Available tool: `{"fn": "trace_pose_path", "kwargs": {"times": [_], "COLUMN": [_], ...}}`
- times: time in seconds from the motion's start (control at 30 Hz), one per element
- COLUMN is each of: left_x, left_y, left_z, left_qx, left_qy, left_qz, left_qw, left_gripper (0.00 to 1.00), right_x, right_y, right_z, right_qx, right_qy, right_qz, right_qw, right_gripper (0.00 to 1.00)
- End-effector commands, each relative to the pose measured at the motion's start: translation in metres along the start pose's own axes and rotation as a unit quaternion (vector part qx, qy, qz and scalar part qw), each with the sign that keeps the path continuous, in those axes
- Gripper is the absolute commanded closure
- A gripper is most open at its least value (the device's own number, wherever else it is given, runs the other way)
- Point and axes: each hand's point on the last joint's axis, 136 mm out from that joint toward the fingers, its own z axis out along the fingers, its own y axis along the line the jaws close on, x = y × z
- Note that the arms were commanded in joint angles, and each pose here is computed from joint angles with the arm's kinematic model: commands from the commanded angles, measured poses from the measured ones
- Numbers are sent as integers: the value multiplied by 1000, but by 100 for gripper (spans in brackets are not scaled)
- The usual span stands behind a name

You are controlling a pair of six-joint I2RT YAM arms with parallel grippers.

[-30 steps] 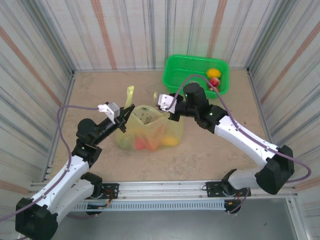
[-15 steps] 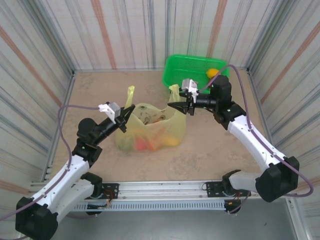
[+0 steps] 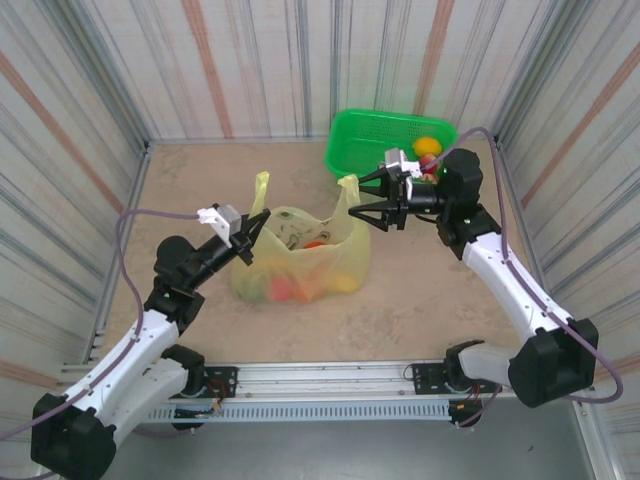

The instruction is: Place the fake fruits into the plastic bag and tie a complex knot

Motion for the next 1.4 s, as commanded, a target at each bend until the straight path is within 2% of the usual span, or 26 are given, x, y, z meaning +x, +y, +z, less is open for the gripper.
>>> {"fn": "trace_pose_path", "kwargs": {"times": [0.0,0.13,0.33,0.53,1.03,1.1,1.2,1.37], "left_x": [-8,-9,-11,-11,-7,-8,-8,-6], "left_y": [-1,-1,-3,-5,-6,-6,-5,-6], "left_z": [-3,-3,-4,-4,-2,-1,-2,-1], "left_qx": [0,-1,2,5,10,10,8,8], "left_qy": [-13,-15,-16,-17,-12,-12,-13,-6], "left_qz": [12,12,14,14,12,12,13,15], "left_qw": [1000,1000,1000,1000,1000,1000,1000,1000], "left_gripper": [100,100,100,100,100,100,100,100], "right_x": [1,18,32,44,46,45,48,54], "right_y": [10,2,10,-16,-51,-50,-48,-50], "right_z": [-13,-28,-23,-19,17,24,30,28], "right_qx": [21,60,28,42,-10,-16,-14,40], "right_qy": [8,20,26,34,23,25,32,57], "right_qz": [-5,-1,20,28,65,65,69,47], "right_qw": [1000,998,999,998,998,997,997,996], "right_gripper": [27,27,27,27,31,34,45,76]}}
